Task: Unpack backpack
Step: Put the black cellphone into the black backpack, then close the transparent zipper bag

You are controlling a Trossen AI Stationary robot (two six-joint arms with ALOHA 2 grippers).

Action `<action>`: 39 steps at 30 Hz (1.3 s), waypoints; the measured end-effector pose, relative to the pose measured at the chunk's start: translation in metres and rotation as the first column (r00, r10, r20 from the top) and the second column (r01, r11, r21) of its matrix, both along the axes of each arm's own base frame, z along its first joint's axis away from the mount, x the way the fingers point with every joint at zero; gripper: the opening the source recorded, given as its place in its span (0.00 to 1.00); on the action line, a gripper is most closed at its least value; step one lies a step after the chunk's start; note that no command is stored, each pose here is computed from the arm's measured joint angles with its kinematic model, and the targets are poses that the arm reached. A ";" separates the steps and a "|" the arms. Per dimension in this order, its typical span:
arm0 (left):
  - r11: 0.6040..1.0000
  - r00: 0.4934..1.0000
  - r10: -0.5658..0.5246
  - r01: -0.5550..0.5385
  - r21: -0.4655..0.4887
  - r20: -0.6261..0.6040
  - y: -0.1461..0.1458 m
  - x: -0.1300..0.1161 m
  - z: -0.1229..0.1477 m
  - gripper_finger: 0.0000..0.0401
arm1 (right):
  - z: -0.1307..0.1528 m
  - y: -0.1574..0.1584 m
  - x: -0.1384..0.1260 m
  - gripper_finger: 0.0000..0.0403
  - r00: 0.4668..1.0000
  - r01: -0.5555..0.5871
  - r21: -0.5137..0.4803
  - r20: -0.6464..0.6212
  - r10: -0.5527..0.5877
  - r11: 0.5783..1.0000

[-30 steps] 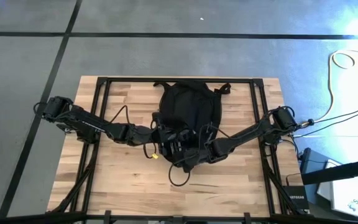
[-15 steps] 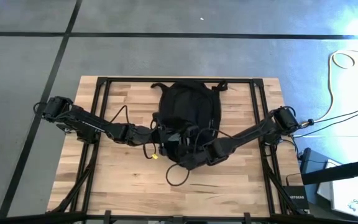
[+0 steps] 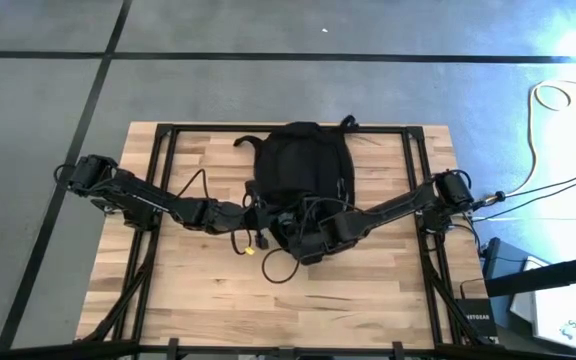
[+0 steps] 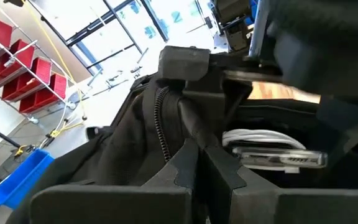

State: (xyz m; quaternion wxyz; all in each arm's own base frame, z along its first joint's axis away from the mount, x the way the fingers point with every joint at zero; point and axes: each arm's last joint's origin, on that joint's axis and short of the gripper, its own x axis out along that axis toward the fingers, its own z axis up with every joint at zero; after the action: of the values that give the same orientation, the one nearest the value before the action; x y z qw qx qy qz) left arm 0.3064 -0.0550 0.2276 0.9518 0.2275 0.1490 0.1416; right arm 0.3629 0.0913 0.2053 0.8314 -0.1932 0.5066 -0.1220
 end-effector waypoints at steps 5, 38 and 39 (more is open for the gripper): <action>1.000 1.000 -0.001 0.001 0.000 0.000 0.000 0.000 0.000 0.00 | 0.000 0.001 0.001 0.98 1.000 0.004 0.007 0.018 -0.004 1.000; 0.914 0.972 -0.201 0.140 -0.382 -0.125 -0.008 -0.006 -0.020 0.00 | 0.053 0.092 -0.092 0.83 0.908 0.403 0.169 0.054 -0.416 0.900; 0.915 0.977 -0.179 0.121 -0.385 -0.119 -0.007 -0.006 -0.020 0.01 | 0.049 0.095 -0.095 0.83 0.903 0.412 0.174 0.059 -0.427 0.895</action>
State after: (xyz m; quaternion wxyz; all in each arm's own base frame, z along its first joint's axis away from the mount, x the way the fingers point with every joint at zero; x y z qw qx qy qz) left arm 0.3006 -0.0621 0.2074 0.9716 0.0621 0.2274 0.0193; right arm 0.2683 0.1858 0.2539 0.8212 -0.0073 0.5042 -0.2672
